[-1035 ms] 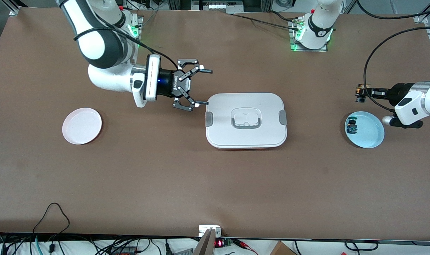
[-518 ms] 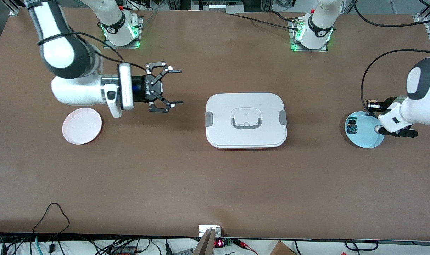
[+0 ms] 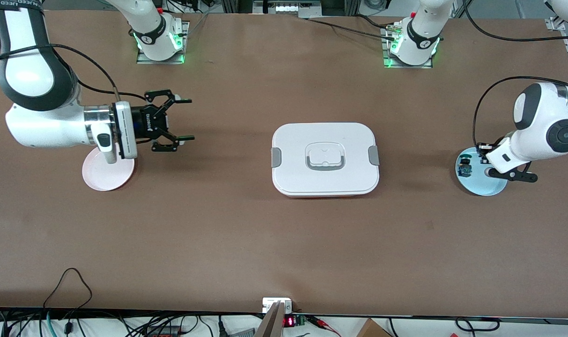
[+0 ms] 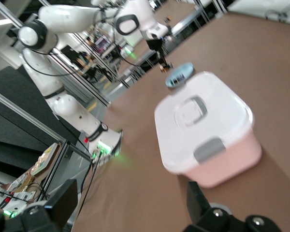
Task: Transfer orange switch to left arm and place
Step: 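Lower the switch onto the blue plate while the right gripper withdraws, then open the left gripper and lift it off the switch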
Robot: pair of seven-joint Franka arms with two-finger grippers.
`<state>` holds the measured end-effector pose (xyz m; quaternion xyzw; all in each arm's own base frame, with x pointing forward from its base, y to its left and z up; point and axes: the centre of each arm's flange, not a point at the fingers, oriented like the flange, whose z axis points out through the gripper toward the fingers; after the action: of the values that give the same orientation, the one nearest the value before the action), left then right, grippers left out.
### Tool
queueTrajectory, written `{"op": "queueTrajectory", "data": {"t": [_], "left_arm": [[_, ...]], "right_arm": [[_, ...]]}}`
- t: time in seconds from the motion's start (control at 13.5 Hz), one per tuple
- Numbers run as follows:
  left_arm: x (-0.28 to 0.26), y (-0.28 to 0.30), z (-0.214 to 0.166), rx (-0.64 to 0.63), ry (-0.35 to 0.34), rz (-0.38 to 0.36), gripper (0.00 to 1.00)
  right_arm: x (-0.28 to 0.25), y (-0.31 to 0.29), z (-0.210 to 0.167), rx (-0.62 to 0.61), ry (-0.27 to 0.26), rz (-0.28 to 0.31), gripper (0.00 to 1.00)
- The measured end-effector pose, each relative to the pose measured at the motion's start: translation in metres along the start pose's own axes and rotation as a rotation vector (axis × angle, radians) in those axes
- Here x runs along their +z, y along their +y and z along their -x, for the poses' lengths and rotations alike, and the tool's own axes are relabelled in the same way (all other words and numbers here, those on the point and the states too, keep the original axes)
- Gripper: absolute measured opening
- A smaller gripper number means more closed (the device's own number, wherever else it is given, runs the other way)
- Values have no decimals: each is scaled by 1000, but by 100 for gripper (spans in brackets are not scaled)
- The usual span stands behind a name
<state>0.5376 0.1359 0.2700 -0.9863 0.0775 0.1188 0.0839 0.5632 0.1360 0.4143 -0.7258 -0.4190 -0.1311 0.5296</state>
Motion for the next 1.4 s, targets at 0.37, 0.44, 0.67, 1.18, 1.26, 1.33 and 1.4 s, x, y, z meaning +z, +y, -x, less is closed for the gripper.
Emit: {"op": "queueTrajectory", "data": {"t": [0.37,0.44,0.67,1.18,1.26,1.33,1.4], "left_arm": [[44,-19,3,32,79,-12,36],[53,-23,3,42,93,-14,36],[70,-31,4,41,100,1,36],[63,-34,-3,55,118,-19,36],[63,-35,-4,72,119,-37,36],[64,-36,-6,81,120,-45,36],[66,-37,-8,86,121,-47,36]], "right_arm": [[-29,4,13,411,-116,110,100],[-36,2,10,492,-151,154,100],[-51,-2,8,664,-256,290,100],[-82,-10,4,944,-576,838,100],[-90,-13,-1,931,-607,901,100],[-100,-16,-5,919,-627,961,100],[-111,-19,-10,912,-641,1023,100]]}}
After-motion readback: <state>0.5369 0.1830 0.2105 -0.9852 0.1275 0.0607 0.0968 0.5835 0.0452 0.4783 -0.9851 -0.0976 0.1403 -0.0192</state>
